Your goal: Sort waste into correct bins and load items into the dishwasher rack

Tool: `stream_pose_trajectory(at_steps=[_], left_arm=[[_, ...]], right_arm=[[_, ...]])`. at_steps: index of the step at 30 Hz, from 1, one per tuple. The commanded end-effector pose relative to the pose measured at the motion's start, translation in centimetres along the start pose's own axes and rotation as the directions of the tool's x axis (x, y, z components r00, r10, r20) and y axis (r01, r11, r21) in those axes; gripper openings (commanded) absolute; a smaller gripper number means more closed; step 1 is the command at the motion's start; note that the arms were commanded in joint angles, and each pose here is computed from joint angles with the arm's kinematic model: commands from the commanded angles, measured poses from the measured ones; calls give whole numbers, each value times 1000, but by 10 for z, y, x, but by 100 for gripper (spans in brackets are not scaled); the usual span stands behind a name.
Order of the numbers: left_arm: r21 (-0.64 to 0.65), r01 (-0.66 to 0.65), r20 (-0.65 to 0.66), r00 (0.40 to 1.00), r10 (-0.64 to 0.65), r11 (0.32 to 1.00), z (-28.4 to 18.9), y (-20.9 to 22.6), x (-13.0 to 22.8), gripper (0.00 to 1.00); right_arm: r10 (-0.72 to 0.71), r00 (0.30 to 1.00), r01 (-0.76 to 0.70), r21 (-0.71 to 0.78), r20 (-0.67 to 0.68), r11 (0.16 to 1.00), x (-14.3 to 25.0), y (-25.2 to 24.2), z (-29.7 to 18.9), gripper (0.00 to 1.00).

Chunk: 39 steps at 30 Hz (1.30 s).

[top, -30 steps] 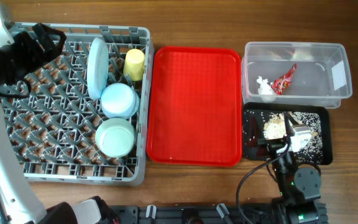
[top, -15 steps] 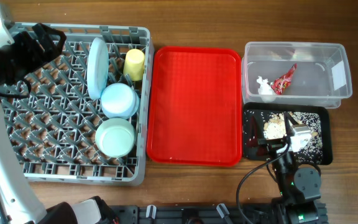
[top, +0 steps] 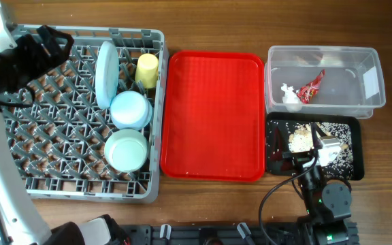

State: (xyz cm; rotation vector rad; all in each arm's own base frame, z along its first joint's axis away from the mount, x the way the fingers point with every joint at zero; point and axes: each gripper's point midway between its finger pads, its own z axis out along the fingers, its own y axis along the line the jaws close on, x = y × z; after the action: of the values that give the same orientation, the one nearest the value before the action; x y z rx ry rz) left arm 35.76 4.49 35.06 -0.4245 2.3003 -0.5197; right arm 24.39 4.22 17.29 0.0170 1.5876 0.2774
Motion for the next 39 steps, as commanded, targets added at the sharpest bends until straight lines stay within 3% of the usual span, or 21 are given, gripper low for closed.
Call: stream_pose_trajectory(at_steps=[1, 6, 12, 20, 29, 35, 39], left_arm=[[18, -110, 71, 992, 109, 994, -27, -33, 6, 100], [-74, -213, 176, 959, 223, 974, -67, -55, 17, 100], [-70, -318, 239, 915, 325, 946, -108, -74, 68, 100], [-52, -335, 276, 900, 336, 941, -116, -37, 150, 100], [-15, -396, 582, 743, 330, 918, -80, -25, 155, 100], [-27, -421, 778, 561, 283, 907, -66, -14, 149, 100], [-8, -402, 819, 523, 237, 916, -51, -1, 155, 100]], right_arm=[[-2, 1000, 2, -17, 14, 1000, -3, 3, -1, 100], [-2, 1000, 2, -17, 14, 1000, -3, 3, -1, 99], [-2, 1000, 2, -18, 14, 1000, -3, 3, -1, 100], [-2, 1000, 2, -17, 14, 1000, -3, 3, -1, 100], [-2, 1000, 2, -17, 14, 1000, -3, 3, -1, 100], [-2, 1000, 2, -17, 14, 1000, -3, 3, -1, 100], [-2, 1000, 2, -17, 14, 1000, -3, 3, -1, 100]])
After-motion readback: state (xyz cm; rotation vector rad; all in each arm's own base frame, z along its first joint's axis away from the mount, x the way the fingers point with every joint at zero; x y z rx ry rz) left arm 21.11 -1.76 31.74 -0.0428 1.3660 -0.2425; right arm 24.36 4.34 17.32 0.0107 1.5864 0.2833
